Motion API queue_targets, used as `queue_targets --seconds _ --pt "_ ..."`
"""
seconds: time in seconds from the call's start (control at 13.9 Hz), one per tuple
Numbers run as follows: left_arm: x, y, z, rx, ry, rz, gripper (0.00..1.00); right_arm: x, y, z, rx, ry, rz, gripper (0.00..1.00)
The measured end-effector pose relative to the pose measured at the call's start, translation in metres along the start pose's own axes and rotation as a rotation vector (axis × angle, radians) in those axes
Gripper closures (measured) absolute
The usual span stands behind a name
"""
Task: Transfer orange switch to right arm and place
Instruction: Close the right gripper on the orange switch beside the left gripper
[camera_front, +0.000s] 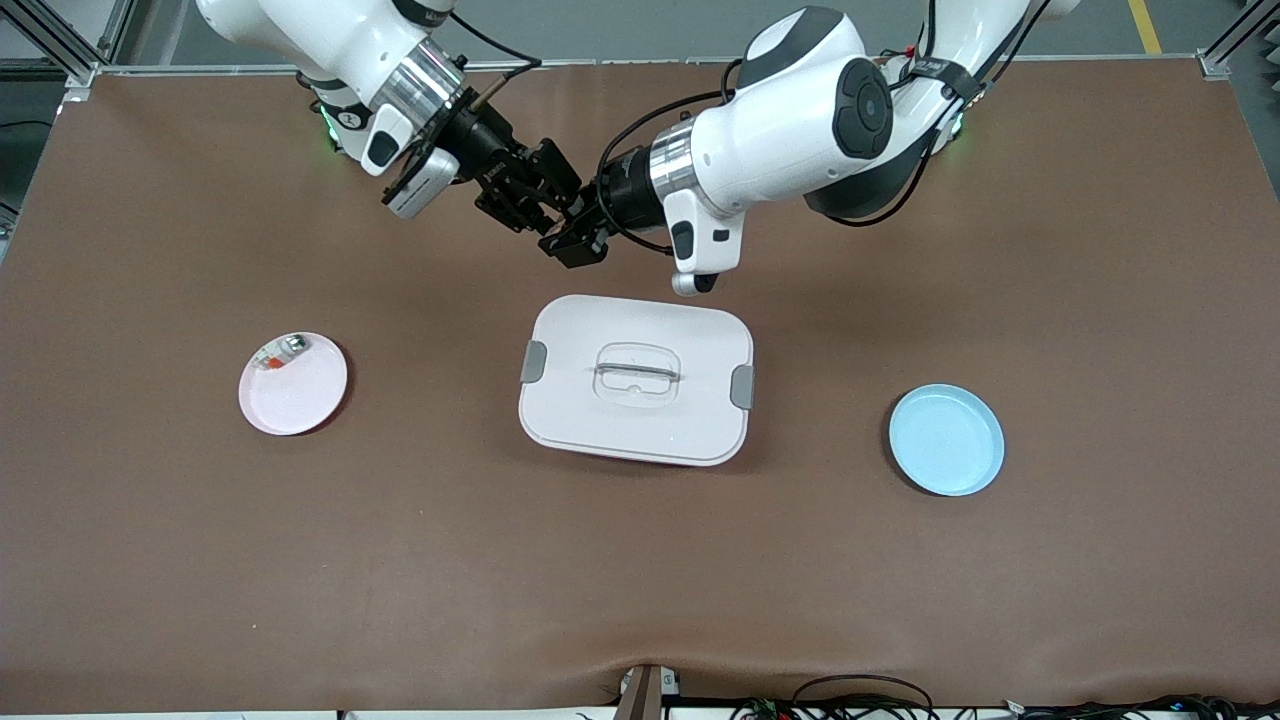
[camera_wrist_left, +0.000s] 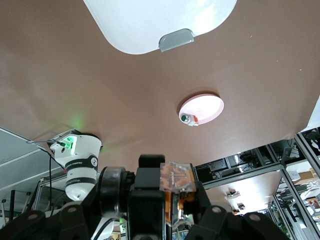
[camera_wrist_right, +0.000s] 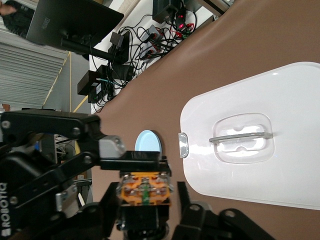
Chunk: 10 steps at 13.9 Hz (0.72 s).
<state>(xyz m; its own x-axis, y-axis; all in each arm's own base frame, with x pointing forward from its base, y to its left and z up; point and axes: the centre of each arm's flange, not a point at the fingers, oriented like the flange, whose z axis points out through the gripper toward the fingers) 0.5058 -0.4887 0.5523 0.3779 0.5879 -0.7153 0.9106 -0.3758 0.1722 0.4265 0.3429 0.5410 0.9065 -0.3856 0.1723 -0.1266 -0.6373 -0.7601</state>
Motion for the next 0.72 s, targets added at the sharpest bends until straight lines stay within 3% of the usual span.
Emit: queue_targets --seconds 0.58,0.72 --pt "0.0009 0.0006 0.0000 -0.004 0.001 -0.001 0.28 0.0013 0.0002 0.0011 0.000 0.001 0.004 0.58" --pt "0.0006 0.0006 -0.0001 -0.004 0.001 0.000 0.21 0.0011 0.0015 0.0026 -0.003 -0.001 0.002 0.58"
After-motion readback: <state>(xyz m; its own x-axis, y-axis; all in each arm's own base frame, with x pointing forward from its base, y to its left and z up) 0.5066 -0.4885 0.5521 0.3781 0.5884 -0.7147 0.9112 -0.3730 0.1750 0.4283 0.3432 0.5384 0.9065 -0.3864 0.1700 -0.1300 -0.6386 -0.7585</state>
